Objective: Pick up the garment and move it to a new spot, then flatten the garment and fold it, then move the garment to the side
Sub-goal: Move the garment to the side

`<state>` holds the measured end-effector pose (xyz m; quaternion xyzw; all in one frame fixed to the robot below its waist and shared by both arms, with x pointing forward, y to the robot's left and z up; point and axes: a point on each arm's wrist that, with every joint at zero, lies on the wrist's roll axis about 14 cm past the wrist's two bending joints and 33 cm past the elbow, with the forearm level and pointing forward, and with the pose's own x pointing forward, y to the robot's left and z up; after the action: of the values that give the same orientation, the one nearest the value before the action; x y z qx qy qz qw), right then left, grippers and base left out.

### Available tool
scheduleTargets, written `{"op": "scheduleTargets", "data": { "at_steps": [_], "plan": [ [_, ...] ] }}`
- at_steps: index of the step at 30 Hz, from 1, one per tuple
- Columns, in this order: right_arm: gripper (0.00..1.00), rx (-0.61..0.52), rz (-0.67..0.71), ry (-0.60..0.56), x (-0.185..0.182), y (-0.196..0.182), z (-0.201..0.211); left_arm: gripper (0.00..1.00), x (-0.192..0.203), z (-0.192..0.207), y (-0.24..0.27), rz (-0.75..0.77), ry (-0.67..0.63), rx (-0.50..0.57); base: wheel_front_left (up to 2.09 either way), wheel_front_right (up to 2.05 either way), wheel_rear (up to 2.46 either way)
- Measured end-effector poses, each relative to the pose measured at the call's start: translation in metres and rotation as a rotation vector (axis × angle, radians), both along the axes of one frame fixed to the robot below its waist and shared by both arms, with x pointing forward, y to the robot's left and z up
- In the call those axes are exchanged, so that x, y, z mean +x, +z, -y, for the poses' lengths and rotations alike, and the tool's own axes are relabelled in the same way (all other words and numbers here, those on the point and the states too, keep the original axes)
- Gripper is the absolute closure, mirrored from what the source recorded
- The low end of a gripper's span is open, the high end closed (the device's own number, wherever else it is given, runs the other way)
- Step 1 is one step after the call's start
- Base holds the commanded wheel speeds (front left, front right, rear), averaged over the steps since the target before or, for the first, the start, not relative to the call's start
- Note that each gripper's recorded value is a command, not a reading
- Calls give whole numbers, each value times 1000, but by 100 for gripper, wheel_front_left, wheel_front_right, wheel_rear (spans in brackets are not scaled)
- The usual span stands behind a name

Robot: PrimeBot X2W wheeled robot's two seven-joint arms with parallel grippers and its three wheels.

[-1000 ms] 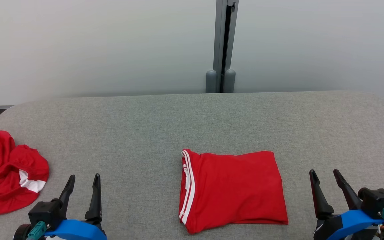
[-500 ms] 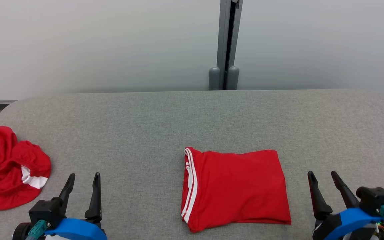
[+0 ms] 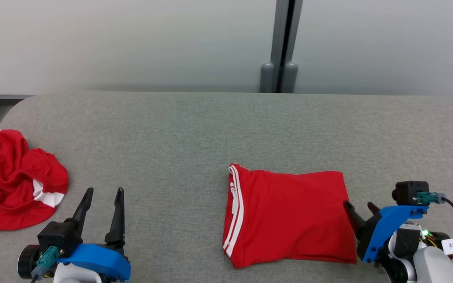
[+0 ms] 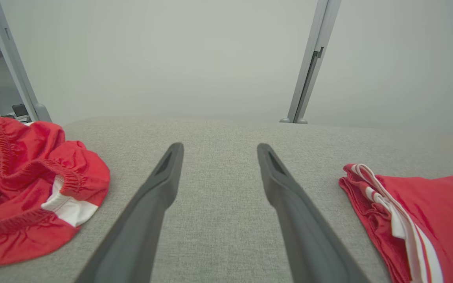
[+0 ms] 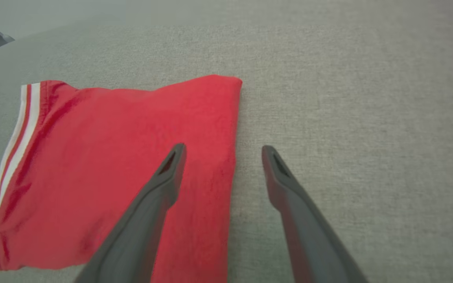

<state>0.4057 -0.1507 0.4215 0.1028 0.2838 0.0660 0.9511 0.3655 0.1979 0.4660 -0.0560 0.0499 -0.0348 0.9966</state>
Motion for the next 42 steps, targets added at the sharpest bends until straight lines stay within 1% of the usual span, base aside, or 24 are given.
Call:
{"op": "scheduleTargets", "data": {
  "at_steps": [4,9,19,20,21,22,27,29,32,36,42],
  "plan": [
    [0,-1,-78,14,0,-22,-6,0,2,-5,5,14,14,6,0,0,0],
    [0,6,-156,28,-10,-47,-14,0,2,-10,5,15,26,9,0,0,0],
    [0,34,-172,59,-3,-57,-30,0,6,-11,3,11,23,12,0,0,0],
    [2,32,-177,65,-3,-58,-32,0,6,-11,3,12,22,12,0,0,0],
    [84,30,-180,73,-2,-59,-34,0,6,-12,2,10,22,12,0,0,0],
    [100,31,-182,77,-1,-59,-35,0,6,-12,2,7,23,12,0,0,0],
    [100,-12,-174,123,3,-60,-44,0,8,-13,-1,2,25,11,0,0,0],
    [100,-54,-139,147,11,-54,-43,0,10,-11,-3,-5,21,9,0,0,0],
    [100,-136,-74,187,32,-36,-37,0,15,-6,-7,-11,7,5,0,0,0],
    [100,-276,34,226,73,-1,-15,0,27,6,-15,-27,-22,-2,0,0,0],
    [100,-477,126,207,126,40,43,0,51,23,-22,-29,-75,-2,0,0,0]
  ]
}}
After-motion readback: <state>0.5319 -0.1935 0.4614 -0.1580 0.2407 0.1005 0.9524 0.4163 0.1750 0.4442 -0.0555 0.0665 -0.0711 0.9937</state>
